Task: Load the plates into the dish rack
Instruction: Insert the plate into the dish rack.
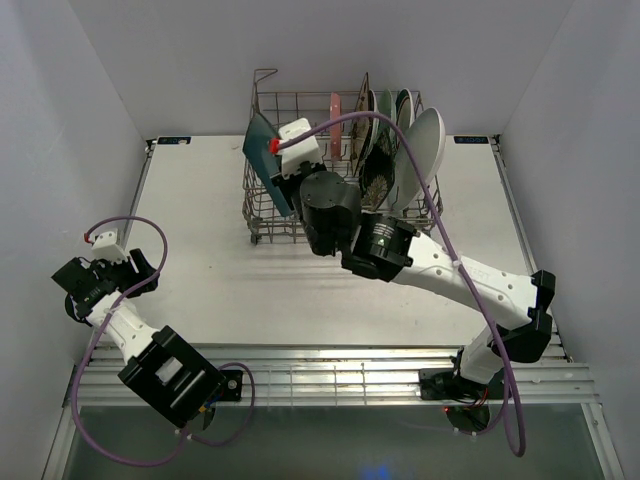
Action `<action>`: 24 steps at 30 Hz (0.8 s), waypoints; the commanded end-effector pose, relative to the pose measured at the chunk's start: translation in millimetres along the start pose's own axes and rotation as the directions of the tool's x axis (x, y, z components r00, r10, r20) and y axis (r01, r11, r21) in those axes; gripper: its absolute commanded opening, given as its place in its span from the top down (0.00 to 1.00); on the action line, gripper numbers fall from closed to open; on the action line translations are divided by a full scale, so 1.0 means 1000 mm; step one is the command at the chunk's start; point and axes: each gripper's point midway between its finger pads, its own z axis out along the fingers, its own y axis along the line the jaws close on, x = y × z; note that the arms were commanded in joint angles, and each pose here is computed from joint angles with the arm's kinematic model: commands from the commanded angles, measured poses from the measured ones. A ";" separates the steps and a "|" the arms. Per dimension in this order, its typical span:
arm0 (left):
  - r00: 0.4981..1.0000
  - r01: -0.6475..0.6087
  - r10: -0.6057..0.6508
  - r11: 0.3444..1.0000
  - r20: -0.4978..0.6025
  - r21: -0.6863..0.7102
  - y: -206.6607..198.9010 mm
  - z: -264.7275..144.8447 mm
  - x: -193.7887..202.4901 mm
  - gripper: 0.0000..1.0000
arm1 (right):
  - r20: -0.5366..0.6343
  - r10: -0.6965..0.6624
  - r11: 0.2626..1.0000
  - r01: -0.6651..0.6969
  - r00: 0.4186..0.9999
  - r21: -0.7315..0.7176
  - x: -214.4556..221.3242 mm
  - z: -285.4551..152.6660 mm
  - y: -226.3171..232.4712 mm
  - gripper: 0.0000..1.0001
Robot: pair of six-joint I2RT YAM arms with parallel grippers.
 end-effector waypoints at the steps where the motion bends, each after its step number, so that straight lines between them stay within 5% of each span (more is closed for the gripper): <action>1: 0.999 -0.026 0.026 1.000 0.044 -0.008 0.001 -0.005 -0.014 0.27 | 0.238 0.243 0.947 -0.283 0.940 0.151 -0.097 -0.028 -0.086 0.92; 10: 0.999 -0.026 0.026 1.000 0.047 -0.010 0.001 -0.005 -0.014 0.27 | 0.211 0.192 0.899 -0.258 0.959 0.354 -0.084 -0.011 -0.148 0.92; 24: 0.998 -0.028 0.028 1.000 0.047 -0.009 0.001 -0.005 -0.014 0.27 | 0.053 0.206 0.897 -0.211 0.977 0.388 -0.025 0.035 -0.197 0.92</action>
